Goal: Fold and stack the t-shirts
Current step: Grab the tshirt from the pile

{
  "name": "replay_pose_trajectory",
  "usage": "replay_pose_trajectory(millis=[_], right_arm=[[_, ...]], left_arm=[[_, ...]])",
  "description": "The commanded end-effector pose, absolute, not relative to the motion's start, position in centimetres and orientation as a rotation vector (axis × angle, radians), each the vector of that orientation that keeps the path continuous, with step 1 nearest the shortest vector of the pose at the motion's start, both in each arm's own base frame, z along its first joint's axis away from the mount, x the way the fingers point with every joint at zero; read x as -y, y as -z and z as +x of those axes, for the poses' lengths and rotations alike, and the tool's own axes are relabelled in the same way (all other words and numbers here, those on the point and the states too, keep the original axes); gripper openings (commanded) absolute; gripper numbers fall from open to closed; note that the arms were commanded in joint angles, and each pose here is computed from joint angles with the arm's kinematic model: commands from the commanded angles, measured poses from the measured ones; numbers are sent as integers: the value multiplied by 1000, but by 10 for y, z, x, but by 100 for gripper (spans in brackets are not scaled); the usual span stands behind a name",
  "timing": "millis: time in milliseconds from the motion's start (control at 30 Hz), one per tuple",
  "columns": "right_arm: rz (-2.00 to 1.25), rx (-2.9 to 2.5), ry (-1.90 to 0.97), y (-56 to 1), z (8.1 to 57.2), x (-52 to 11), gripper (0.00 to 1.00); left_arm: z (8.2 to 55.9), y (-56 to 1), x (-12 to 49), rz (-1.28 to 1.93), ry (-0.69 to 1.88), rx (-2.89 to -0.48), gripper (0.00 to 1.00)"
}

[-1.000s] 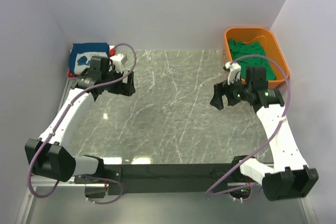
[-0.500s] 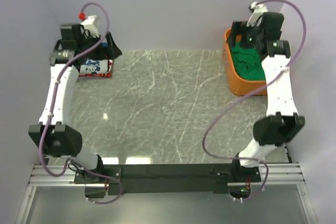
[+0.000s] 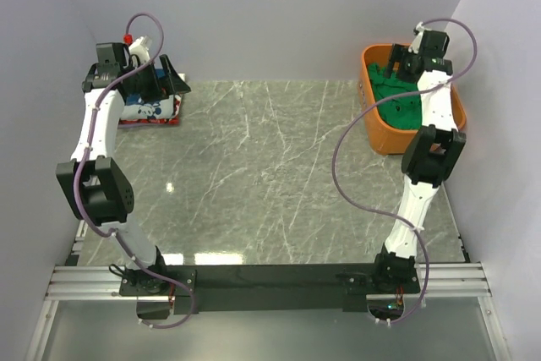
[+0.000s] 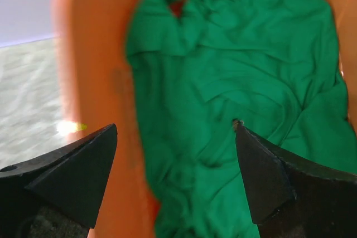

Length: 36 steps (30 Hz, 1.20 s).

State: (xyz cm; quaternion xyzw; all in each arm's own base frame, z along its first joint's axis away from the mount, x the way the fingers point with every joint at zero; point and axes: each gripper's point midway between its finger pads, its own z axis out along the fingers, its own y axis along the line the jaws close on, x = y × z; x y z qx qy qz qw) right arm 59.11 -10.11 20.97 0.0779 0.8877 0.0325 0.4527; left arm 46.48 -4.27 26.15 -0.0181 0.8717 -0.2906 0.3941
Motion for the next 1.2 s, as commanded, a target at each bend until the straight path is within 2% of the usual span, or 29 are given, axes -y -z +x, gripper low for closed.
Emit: replay_pose_trajectory(millis=[0,200,533,633,667,733,767,867,933,967,1067,1167], right_arm=[[246,-2145,-37,-213,607,126,92],[226,-2217,96,-151,619,152,91],[185,-2335,205,-84,617,171,91],[181,-2348,240,-72,617,175,85],[181,-2346,242,-71,618,176,73],[178,-2331,245,-73,621,177,62],[180,-2323,246,-75,623,177,52],[193,-2273,252,-96,628,180,33],[215,-2209,254,-125,630,181,29],[230,-2179,257,-138,630,182,20],[255,-2064,271,-188,629,186,0],[259,-1982,257,-232,625,182,0]], left_arm=[[474,-283,46,5,786,-2142,99],[487,-259,33,-38,818,-2196,99],[497,-241,16,-99,855,-2229,99],[497,-236,13,-115,859,-2235,99],[496,-233,14,-121,865,-2240,100],[496,-231,13,-131,866,-2242,100],[496,-229,12,-132,869,-2242,99],[498,-228,13,-138,883,-2244,99],[498,-227,15,-138,903,-2247,99],[499,-230,15,-134,907,-2241,99],[500,-231,17,-136,931,-2233,99],[501,-235,21,-128,959,-2213,99]])
